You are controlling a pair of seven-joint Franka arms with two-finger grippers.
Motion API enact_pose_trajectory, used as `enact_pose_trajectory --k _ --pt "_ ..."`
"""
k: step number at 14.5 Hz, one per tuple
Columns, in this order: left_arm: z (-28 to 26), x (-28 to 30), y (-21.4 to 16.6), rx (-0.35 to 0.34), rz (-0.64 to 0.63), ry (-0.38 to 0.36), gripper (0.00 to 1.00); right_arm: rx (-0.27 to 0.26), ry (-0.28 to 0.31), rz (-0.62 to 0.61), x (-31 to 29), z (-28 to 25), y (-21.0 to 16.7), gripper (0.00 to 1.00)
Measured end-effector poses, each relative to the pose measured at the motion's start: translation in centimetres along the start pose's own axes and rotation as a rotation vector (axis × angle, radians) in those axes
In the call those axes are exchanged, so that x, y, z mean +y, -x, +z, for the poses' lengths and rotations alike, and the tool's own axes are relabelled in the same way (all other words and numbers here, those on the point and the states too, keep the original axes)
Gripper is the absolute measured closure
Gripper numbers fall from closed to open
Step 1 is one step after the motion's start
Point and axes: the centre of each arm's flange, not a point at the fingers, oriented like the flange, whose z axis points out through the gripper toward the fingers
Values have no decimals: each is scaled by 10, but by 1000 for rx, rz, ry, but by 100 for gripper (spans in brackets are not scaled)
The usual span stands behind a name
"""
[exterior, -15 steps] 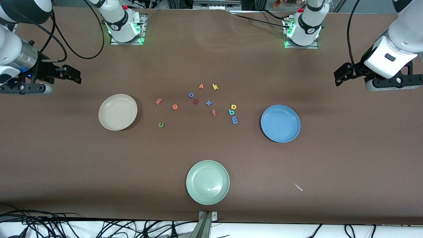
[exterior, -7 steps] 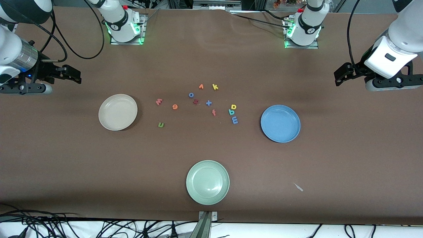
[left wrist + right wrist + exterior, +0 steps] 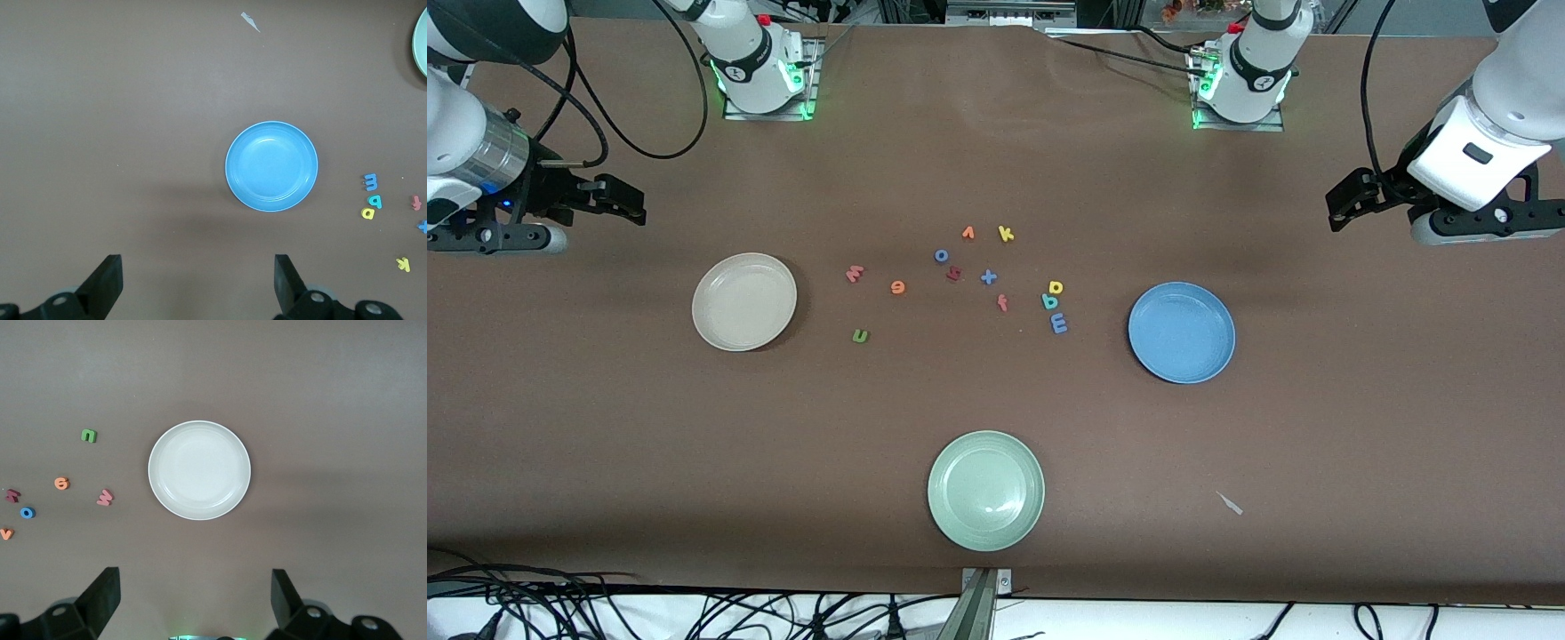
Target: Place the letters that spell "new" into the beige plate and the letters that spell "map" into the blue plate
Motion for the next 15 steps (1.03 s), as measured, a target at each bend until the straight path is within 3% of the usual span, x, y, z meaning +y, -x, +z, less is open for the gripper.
enact_pose_trajectory --k 15 --pt "0 -8 -2 -1 -14 0 0 -1 0 0 0 0 0 0"
